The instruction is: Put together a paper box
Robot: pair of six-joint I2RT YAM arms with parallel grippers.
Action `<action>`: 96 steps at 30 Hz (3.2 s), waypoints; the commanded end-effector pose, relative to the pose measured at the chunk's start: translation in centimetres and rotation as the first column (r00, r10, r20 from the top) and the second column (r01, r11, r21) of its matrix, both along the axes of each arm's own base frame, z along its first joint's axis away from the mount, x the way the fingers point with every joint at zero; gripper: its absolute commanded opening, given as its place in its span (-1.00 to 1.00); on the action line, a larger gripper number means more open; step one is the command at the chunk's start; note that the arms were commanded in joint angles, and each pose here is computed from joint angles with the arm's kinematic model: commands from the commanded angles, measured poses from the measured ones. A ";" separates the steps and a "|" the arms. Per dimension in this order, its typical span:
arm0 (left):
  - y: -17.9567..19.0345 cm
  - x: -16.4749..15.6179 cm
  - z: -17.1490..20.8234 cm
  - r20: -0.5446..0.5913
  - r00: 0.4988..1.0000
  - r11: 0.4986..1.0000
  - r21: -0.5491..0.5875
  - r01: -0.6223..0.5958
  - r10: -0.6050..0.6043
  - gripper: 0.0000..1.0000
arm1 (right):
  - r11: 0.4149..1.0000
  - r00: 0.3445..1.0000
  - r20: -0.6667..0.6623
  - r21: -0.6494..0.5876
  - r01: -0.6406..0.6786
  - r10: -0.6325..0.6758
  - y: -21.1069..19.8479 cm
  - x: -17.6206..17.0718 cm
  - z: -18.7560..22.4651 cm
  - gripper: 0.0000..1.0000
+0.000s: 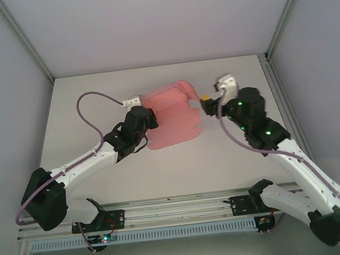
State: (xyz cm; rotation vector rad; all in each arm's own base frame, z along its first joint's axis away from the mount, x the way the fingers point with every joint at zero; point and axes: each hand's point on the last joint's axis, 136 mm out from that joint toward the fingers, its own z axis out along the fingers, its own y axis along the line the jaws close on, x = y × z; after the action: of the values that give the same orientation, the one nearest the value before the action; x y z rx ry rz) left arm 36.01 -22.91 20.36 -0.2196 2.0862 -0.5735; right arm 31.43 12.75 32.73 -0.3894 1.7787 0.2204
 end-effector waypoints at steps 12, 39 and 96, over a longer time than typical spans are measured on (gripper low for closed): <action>-1.9 0.4 1.5 0.065 0.992 0.993 -0.027 0.112 -0.110 -1.00 | 0.791 0.787 -0.248 0.433 -0.432 0.565 4.5 1.4 -3.4 0.23; -2.3 0.9 -0.7 -0.008 0.993 0.993 0.034 0.115 -0.115 -1.00 | 0.781 0.718 -0.308 0.242 -0.576 0.625 10.6 -1.4 -5.4 0.17; -6.3 0.3 2.6 -0.047 0.993 0.986 -0.131 0.099 -0.106 -1.00 | 0.985 0.990 -0.124 -0.148 -0.090 0.072 7.6 9.3 -10.0 -0.53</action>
State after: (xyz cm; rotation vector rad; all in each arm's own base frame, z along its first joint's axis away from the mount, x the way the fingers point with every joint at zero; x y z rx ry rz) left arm 37.19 -28.37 20.18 -0.2652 2.2008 -0.7126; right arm 43.24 17.98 24.41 -0.4836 1.8292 -0.2441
